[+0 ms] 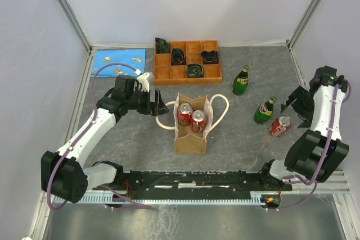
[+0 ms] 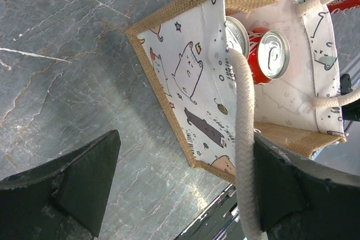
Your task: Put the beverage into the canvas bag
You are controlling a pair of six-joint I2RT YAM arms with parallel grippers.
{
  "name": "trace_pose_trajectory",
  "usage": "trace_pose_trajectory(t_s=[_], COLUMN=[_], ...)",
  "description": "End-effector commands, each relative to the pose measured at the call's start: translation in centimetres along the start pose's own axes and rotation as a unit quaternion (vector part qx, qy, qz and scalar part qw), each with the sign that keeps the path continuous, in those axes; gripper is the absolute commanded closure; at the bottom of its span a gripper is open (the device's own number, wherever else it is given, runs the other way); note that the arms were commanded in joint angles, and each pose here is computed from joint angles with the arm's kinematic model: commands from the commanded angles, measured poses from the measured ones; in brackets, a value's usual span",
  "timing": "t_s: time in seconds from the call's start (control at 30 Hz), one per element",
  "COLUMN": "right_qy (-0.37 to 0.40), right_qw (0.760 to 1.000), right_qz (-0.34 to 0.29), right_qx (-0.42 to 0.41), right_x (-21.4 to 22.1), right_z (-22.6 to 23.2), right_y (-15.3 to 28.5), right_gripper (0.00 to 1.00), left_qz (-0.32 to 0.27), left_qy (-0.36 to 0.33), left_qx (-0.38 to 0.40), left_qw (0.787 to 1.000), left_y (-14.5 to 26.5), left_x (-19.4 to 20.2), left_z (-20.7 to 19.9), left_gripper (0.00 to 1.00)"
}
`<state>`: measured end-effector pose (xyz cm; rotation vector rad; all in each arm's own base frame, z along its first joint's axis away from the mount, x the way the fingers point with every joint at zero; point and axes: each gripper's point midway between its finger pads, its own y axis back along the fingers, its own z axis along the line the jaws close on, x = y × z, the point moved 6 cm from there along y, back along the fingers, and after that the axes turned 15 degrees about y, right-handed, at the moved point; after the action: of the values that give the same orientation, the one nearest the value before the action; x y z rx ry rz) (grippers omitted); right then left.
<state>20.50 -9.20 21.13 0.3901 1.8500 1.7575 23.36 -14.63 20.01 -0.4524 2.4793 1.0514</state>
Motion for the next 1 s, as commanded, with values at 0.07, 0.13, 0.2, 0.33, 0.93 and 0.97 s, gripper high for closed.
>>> trace_pose_trajectory(t_s=[0.07, 0.13, 0.2, 0.33, 0.93, 0.97], right_qy=[-0.011, -0.010, -0.010, -0.013, -0.001, 0.001], right_qw=[1.000, 1.000, 0.999, 0.999, 0.998, 0.998], right_qz=[0.012, 0.021, 0.028, 0.036, 0.070, 0.067], right_qx=[-0.014, -0.013, -0.014, -0.022, -0.004, -0.003], right_x=[-0.4, -0.2, 0.0, 0.2, 1.5, 1.5], right_z=[0.2, 0.2, 0.2, 0.3, -0.3, -0.3], right_y=[-1.7, -2.3, -2.9, -3.7, -6.4, -6.1], right_gripper=[0.10, 0.10, 0.10, 0.10, 0.52, 0.64], left_qz=[-0.016, -0.017, -0.018, -0.018, -0.017, -0.017], left_qy=[-0.028, -0.027, -0.027, -0.026, -0.026, -0.026], left_qx=[0.024, 0.023, 0.023, 0.022, 0.021, 0.021], left_qw=[0.999, 0.999, 0.999, 0.999, 0.999, 0.999], left_y=[0.3, 0.3, 0.2, 0.2, 0.2, 0.2], left_x=[-0.4, -0.4, -0.4, -0.5, -0.5, -0.5], left_z=[-0.5, -0.5, -0.4, -0.3, -0.2, -0.2], left_gripper=[0.05, 0.05, 0.05, 0.05, 0.05, 0.05])
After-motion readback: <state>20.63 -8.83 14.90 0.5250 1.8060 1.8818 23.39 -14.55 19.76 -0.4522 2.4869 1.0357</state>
